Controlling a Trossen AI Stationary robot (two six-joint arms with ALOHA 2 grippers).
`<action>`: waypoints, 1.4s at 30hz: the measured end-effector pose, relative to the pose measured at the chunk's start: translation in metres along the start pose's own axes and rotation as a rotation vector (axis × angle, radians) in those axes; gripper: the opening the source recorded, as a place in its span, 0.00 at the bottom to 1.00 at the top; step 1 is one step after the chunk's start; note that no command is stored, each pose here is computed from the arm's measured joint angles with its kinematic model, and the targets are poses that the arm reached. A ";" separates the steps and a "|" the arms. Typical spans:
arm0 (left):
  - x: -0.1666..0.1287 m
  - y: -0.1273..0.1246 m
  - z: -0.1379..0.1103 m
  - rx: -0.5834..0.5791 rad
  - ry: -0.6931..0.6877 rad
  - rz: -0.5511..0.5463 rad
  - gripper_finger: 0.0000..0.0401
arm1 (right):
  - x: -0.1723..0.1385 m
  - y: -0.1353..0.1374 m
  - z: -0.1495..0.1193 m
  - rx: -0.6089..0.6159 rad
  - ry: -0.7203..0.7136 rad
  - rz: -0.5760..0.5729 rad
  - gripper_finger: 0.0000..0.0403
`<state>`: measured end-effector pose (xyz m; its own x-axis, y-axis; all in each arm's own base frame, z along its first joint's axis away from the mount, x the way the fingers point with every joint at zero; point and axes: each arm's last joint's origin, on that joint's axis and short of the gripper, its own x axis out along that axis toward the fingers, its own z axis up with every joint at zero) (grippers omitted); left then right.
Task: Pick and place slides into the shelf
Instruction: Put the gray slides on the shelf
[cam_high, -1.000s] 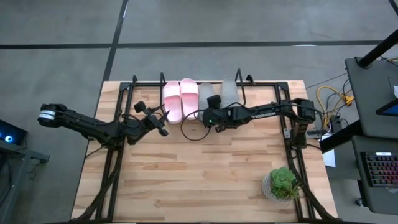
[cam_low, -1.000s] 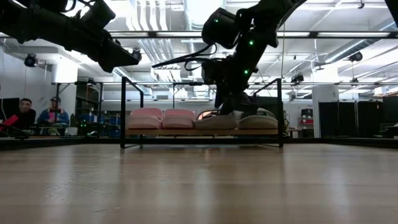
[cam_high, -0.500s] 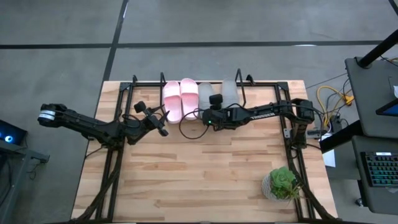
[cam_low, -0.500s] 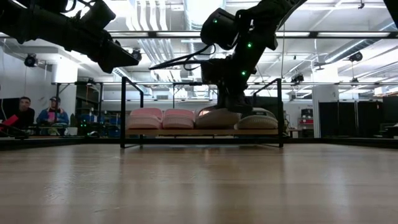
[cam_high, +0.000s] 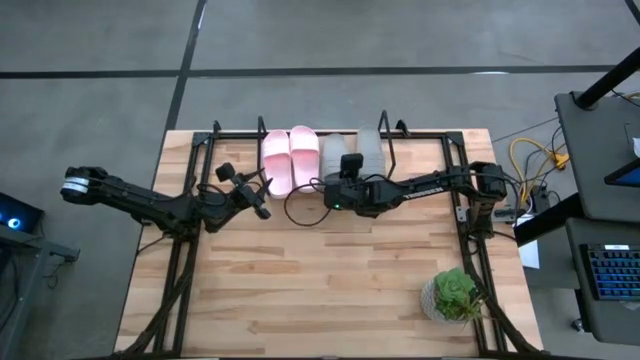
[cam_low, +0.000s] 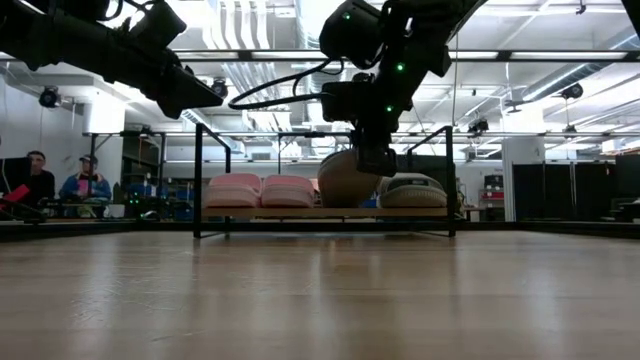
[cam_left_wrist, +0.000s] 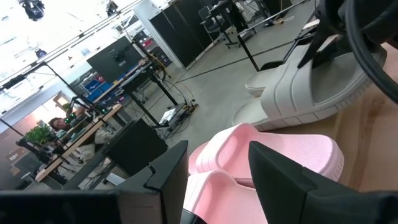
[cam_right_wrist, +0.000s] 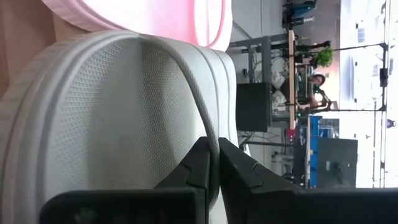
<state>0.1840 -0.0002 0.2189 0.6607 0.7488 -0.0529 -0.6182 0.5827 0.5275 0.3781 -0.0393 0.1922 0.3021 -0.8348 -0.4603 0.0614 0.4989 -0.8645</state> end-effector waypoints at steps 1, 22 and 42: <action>0.000 0.000 0.000 0.000 0.000 0.001 0.38 | 0.000 0.000 0.000 -0.001 -0.001 0.001 0.03; 0.000 0.000 0.000 -0.001 0.000 0.000 0.38 | 0.011 -0.001 -0.007 0.076 0.000 0.094 0.22; 0.000 0.000 0.000 -0.001 0.000 0.000 0.38 | 0.012 0.001 -0.011 0.105 0.018 0.152 0.54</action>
<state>0.1840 -0.0002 0.2189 0.6605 0.7490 -0.0527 -0.6188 0.5827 0.5269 0.3708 -0.0512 0.1834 0.2983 -0.7512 -0.5888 0.1153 0.6407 -0.7591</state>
